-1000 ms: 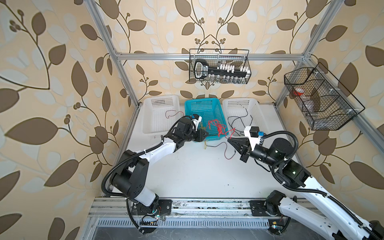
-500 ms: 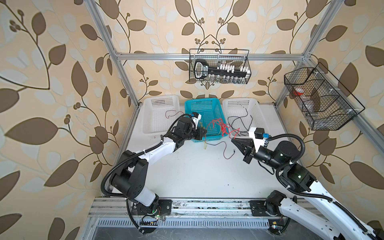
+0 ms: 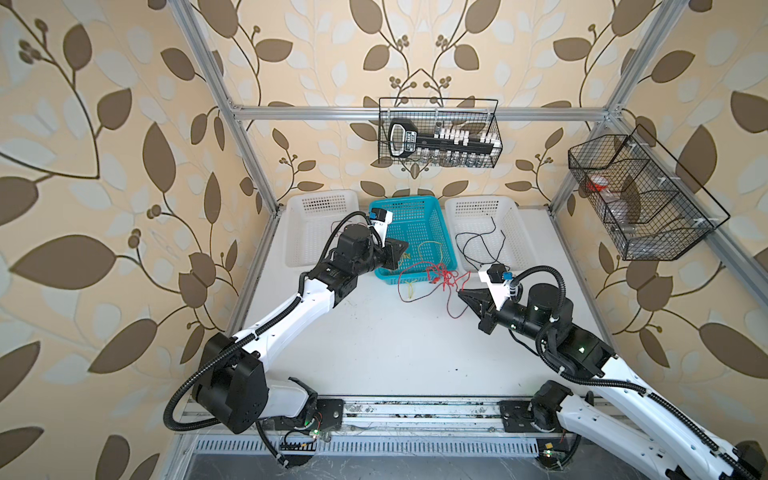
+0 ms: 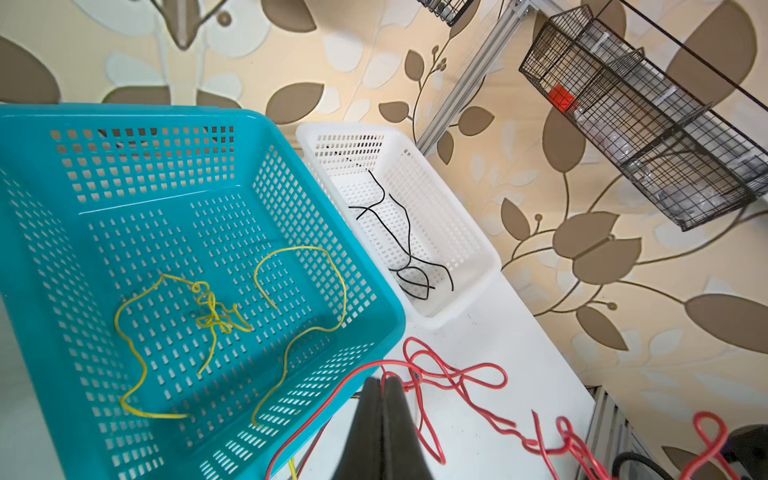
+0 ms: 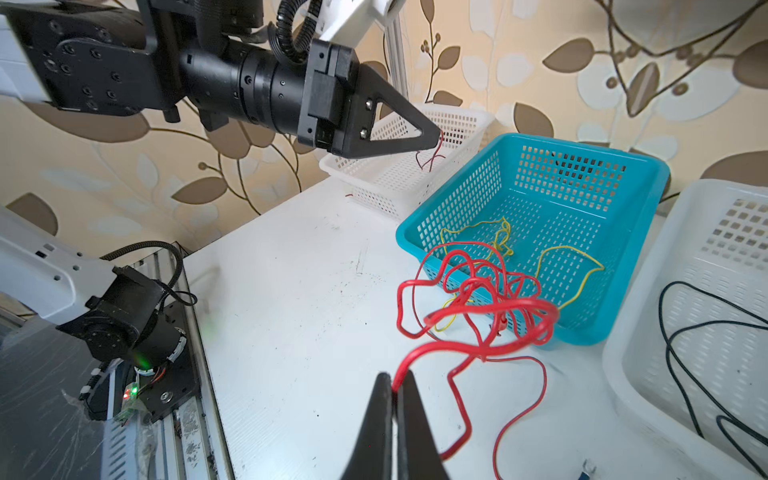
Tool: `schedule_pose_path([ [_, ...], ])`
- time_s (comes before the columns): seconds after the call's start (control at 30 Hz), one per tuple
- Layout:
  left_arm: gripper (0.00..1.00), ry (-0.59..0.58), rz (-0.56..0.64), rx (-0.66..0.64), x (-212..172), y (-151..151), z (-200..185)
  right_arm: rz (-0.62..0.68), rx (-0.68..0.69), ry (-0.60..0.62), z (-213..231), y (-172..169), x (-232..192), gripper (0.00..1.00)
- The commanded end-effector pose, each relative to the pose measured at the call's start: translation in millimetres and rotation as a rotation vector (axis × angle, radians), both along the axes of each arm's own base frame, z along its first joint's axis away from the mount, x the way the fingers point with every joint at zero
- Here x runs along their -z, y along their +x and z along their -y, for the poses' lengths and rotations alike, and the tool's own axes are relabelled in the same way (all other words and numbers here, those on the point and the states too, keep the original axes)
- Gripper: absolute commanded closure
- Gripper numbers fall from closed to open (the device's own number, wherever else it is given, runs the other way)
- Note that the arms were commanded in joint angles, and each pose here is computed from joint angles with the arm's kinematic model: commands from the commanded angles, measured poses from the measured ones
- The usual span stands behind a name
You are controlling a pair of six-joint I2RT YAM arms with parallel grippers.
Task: Untangle the cables
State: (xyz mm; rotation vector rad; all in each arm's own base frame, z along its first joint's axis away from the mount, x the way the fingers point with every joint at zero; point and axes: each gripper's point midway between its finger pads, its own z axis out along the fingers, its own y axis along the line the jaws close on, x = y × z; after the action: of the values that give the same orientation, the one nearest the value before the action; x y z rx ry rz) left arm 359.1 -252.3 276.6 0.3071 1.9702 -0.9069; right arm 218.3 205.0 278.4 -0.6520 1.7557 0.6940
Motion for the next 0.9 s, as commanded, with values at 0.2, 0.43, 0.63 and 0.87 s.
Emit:
schedule_pose_path([
  [0.2,0.37,0.155,0.044,0.086,28,-14,-1,0.113,-0.053,0.047,0,-13,-48,1.00],
  [0.43,0.27,0.265,0.083,0.099,61,-7,-4,0.171,-0.110,0.093,-3,-26,-76,1.00],
  [0.63,0.27,0.282,0.086,0.110,73,1,1,0.190,-0.144,0.115,-7,-30,-86,1.00],
  [0.87,0.33,0.196,0.055,0.130,82,14,18,0.195,-0.169,0.143,-12,-31,-91,1.00],
])
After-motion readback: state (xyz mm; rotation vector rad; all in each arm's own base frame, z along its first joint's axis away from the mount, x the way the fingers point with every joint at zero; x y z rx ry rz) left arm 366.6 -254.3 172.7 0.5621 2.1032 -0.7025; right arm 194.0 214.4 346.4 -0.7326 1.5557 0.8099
